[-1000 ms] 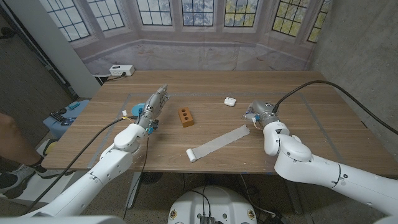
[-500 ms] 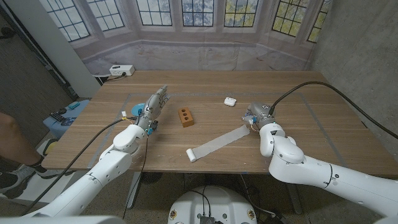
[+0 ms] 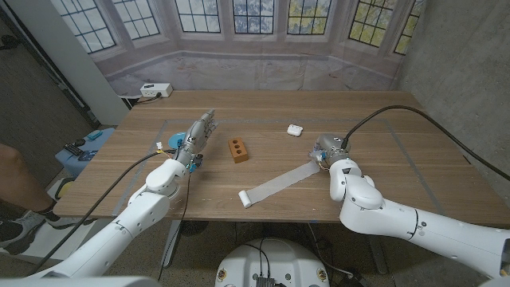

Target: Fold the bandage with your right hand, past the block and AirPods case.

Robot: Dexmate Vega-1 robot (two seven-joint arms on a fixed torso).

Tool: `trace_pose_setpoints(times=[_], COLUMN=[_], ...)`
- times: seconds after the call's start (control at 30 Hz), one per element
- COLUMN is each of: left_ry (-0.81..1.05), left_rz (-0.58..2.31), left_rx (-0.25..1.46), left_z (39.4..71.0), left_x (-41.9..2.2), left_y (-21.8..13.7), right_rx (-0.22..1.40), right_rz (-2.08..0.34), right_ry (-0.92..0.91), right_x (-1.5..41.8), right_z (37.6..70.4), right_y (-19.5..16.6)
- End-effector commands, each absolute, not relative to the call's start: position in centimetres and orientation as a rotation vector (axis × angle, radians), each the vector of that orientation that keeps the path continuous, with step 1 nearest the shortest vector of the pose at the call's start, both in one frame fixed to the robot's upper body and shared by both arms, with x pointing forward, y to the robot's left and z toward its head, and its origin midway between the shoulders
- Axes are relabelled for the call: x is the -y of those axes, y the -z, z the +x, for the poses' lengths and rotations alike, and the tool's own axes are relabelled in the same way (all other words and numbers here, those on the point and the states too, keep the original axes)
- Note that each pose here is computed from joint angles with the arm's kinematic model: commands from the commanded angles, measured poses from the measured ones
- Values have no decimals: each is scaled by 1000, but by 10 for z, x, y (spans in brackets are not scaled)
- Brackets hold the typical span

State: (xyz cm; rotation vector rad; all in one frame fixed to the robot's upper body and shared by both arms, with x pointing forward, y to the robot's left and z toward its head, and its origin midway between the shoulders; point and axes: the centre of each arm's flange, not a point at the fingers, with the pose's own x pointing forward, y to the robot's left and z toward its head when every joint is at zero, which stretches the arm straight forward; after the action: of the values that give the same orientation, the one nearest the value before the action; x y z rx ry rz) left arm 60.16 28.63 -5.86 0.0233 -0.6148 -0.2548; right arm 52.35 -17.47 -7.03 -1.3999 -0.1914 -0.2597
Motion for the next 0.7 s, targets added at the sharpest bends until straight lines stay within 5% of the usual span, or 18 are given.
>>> trace_pose_setpoints(times=[0.03, 0.7], left_ry=[251, 257], left_rz=[22, 22], left_rx=[607, 599], left_z=[602, 604], left_x=[-287, -289], left_y=[62, 65], right_rx=[177, 182], right_rz=[-1407, -1422], right_ry=[279, 316], right_x=[170, 167], right_z=[523, 526], right_y=[81, 91])
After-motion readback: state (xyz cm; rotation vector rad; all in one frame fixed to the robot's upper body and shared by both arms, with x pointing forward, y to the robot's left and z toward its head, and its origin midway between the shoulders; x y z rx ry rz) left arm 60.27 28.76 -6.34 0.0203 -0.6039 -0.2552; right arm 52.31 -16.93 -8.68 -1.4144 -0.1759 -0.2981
